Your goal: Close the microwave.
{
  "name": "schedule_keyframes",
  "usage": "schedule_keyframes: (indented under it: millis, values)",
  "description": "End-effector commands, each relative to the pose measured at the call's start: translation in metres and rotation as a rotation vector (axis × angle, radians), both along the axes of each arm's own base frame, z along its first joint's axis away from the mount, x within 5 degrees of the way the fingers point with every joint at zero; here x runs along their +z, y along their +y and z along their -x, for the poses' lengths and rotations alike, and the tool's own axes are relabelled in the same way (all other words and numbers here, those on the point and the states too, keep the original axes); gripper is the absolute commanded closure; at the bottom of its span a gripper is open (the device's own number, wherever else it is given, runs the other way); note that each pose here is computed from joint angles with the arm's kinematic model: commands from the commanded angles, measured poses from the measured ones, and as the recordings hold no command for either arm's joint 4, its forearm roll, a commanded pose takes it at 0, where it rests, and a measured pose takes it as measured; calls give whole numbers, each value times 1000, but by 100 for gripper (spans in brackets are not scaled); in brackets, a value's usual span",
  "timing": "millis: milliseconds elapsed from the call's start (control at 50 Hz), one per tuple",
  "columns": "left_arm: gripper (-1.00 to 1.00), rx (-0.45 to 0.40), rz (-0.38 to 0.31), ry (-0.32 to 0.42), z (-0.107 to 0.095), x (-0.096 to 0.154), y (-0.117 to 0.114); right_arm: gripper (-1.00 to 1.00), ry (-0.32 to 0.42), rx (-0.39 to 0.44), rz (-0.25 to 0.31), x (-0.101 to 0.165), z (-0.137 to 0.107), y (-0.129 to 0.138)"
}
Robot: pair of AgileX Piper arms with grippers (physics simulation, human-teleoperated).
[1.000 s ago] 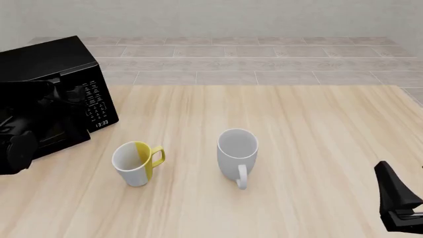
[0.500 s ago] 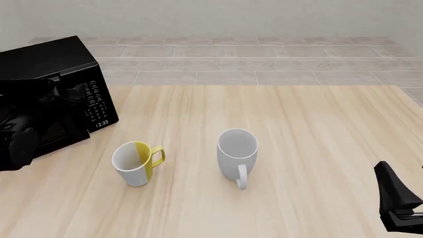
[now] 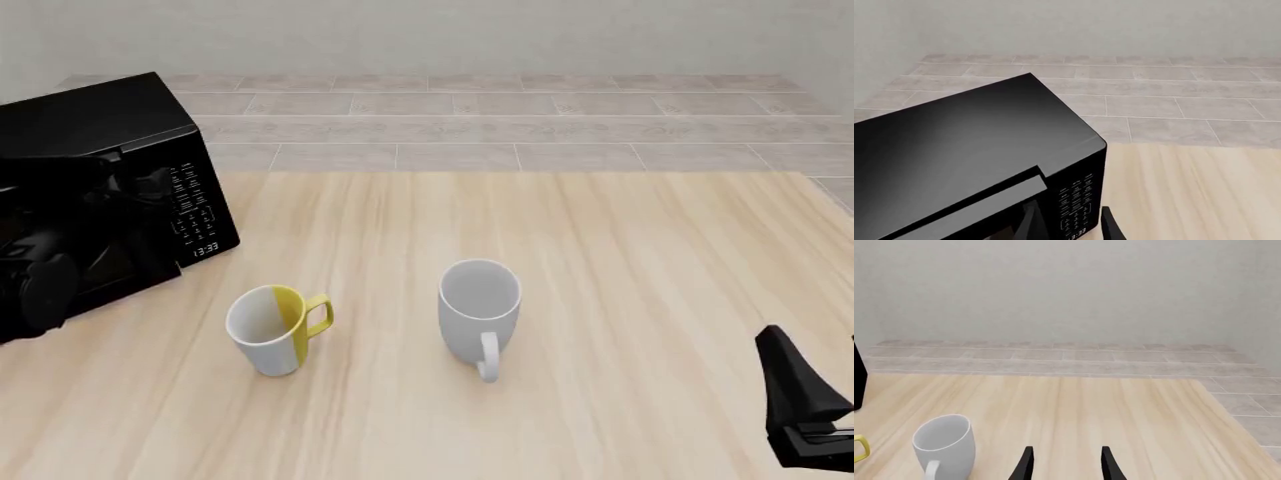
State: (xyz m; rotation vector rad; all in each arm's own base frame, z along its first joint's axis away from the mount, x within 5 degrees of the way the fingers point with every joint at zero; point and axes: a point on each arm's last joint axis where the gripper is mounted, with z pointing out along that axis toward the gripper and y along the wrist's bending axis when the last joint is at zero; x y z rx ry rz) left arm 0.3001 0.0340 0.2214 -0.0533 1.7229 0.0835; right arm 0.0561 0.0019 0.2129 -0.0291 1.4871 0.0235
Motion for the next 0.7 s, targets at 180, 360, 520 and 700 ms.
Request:
schedule_keyframes:
  millis: [180,360,520,700]
  values:
    - [-100,45,51,147,-8,-39,4,-100,1,3,5,0,0,0]
    - [-100,49,52,156,-11,-44,6,-100,-4,6,5,0,0,0]
    - [-100,56,55,164,-16,-49,9,-100,-4,9,6,0,0,1]
    - [-100,67,69,181,-23,-57,12,-100,0,10,4,0,0,1]
